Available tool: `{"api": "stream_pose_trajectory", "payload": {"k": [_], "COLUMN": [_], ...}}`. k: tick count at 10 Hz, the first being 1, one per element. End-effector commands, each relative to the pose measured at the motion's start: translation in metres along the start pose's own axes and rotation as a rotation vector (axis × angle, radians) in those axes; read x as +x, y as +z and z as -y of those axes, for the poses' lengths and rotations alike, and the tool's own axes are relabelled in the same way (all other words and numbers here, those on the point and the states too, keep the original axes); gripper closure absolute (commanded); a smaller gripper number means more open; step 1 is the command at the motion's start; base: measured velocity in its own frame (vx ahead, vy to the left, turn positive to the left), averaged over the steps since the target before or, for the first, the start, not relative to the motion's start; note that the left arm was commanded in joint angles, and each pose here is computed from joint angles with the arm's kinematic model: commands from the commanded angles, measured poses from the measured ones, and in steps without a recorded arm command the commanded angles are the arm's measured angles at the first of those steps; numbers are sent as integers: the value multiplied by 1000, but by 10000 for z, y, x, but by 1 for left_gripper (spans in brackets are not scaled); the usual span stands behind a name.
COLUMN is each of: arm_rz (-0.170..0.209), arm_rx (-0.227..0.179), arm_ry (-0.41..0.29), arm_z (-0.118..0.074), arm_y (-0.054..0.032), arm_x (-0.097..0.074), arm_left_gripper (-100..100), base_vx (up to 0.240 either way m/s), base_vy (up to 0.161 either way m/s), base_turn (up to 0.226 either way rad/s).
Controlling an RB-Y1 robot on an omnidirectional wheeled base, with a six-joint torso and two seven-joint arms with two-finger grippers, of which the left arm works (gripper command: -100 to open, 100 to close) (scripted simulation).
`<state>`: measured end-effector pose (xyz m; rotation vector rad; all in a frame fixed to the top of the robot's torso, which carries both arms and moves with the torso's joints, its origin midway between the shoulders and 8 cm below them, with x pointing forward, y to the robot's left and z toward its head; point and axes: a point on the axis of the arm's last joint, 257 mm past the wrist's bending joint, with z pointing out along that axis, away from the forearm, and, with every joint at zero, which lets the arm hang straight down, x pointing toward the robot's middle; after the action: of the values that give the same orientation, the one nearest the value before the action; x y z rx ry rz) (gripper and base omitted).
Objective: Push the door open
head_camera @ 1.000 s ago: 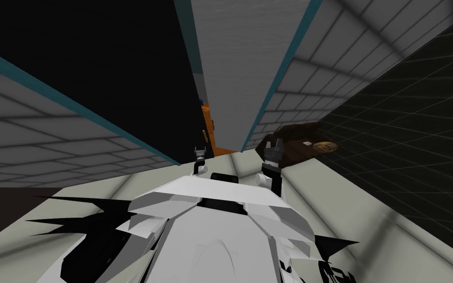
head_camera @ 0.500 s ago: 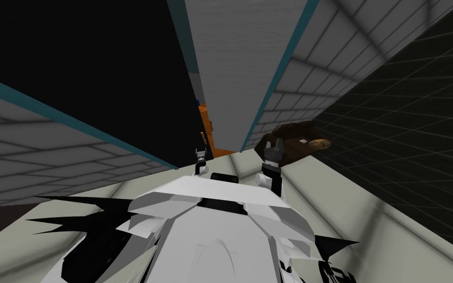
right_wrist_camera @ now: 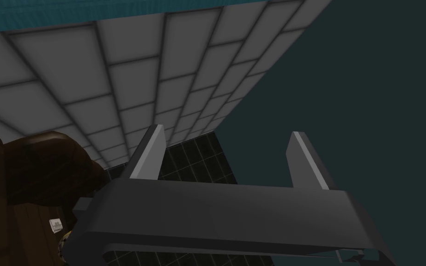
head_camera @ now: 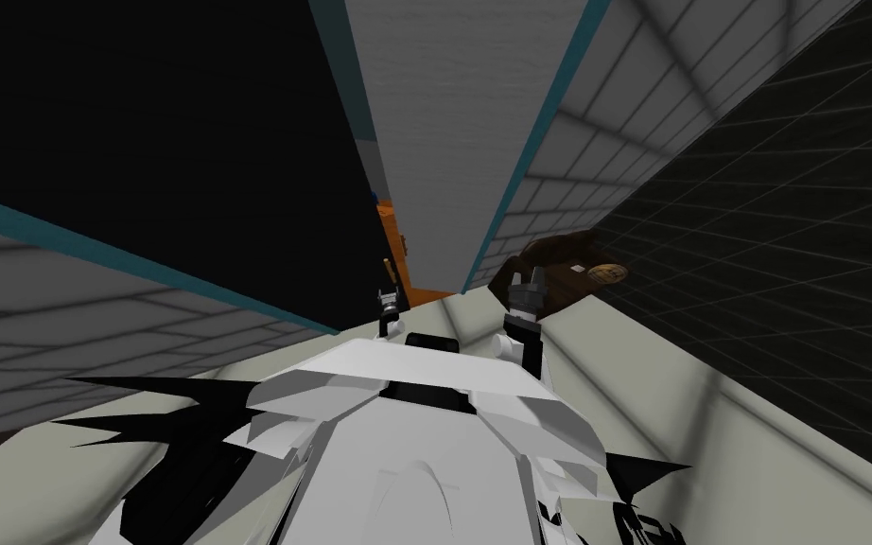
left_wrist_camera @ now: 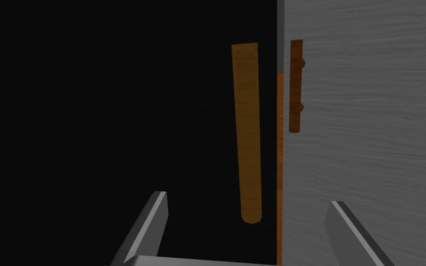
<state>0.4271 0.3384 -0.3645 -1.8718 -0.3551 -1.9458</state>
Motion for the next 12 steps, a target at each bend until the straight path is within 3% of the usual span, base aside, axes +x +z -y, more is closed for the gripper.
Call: {"api": "stream_pose_trajectory", "payload": {"k": [1,5,6,8,12], "arm_rz": [17,62,55,37,36], "arm_rx": [9,32,27,32,41], "arm_ry": [-27,-95,-82,-49,-43], "arm_z": [-13,-84,-84,131,229], "arm_y": [-41,-136,-112,-17,9], "arm_x": [-74,-240,-212,-204,-221], "arm_left_gripper": [-100,-100,-100,-100,-100], "base_vx": [65,56,22,117,180], "base_vy": [77,71,40,56,84], "base_turn": [-94,-77,-19,-23,-22]}}
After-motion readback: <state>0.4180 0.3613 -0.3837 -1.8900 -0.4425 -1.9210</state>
